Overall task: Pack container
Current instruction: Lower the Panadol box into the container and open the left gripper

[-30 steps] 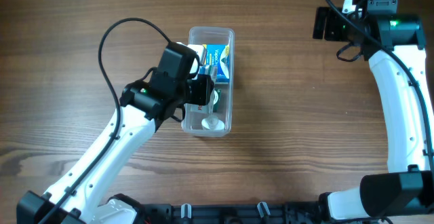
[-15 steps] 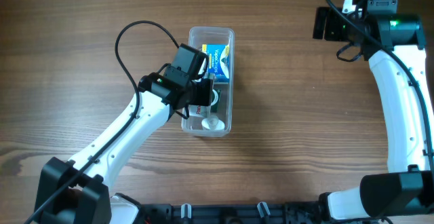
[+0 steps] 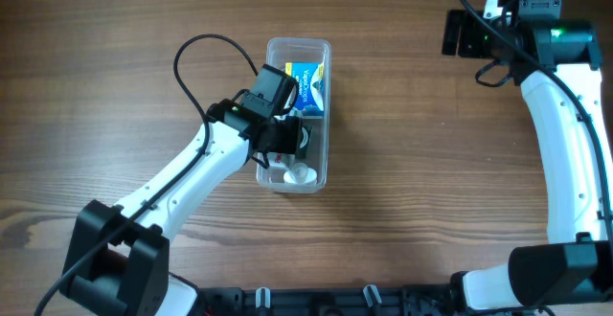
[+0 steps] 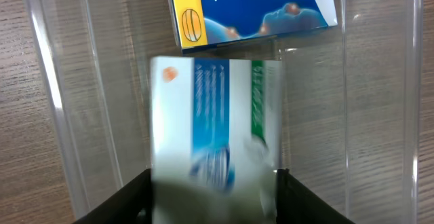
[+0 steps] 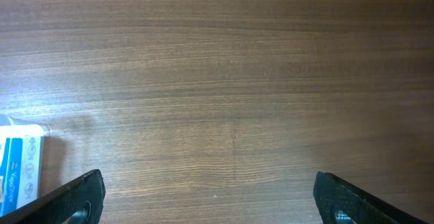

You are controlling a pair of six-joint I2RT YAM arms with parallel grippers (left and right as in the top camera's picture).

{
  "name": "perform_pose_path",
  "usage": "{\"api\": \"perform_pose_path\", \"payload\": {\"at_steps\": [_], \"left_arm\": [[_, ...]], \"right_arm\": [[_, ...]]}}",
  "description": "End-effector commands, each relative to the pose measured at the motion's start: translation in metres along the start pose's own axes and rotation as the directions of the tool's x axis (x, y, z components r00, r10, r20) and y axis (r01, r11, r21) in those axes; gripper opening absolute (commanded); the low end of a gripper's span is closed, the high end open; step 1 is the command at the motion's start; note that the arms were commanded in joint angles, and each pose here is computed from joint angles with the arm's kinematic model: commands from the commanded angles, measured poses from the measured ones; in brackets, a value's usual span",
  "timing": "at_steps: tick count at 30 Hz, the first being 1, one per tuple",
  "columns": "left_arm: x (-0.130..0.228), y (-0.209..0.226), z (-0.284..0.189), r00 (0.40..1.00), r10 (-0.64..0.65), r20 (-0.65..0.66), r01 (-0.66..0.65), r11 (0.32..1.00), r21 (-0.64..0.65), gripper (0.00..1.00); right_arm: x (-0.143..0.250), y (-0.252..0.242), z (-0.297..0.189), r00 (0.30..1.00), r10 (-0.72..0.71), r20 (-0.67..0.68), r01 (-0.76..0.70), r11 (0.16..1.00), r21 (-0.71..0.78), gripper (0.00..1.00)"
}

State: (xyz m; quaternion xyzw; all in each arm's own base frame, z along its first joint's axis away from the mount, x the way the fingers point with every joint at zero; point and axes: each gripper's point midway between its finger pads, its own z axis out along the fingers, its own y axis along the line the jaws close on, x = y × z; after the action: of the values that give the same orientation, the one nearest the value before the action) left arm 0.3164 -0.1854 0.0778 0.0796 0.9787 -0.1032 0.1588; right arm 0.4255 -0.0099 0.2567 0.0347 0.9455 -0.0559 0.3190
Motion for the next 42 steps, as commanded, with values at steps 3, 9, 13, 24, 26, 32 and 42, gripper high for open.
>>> {"api": "perform_pose_path", "payload": {"at_steps": [3,9,13,24,26,32,42], "left_arm": [[-0.004,-0.003,0.0,1.0,-0.003,0.008,0.003,1.0,0.002,0.64],[-0.006,-0.004,-0.001,1.0,-0.003,0.019,0.003,1.0,0.006,0.63],[-0.011,-0.006,-0.005,0.999,-0.002,0.042,0.001,1.0,0.015,0.56],[-0.025,-0.006,-0.005,0.995,0.0,0.101,0.0,1.0,0.006,0.35],[-0.025,-0.005,-0.003,0.995,0.0,0.097,0.0,1.0,0.003,0.35],[-0.03,-0.007,0.008,0.994,0.0,0.107,0.0,1.0,0.007,0.35],[-0.034,-0.003,0.017,0.993,0.0,0.118,0.002,1.0,-0.016,0.34]], "right_arm": [[-0.006,-0.002,-0.007,0.999,0.022,0.025,-0.022,1.0,0.005,1.0],[-0.006,-0.002,-0.007,0.999,0.021,0.025,-0.022,1.0,0.005,1.0],[-0.006,-0.002,-0.007,0.999,0.022,0.025,-0.022,1.0,0.005,1.0],[-0.006,-0.002,-0.007,0.999,0.021,0.025,-0.022,1.0,0.005,1.0],[-0.006,-0.002,-0.007,0.999,0.022,0.026,-0.022,1.0,0.005,1.0],[-0.006,-0.002,-0.007,0.999,0.022,0.026,-0.022,1.0,0.005,1.0],[-0.006,-0.002,-0.007,0.999,0.022,0.026,-0.022,1.0,0.005,1.0]]}}
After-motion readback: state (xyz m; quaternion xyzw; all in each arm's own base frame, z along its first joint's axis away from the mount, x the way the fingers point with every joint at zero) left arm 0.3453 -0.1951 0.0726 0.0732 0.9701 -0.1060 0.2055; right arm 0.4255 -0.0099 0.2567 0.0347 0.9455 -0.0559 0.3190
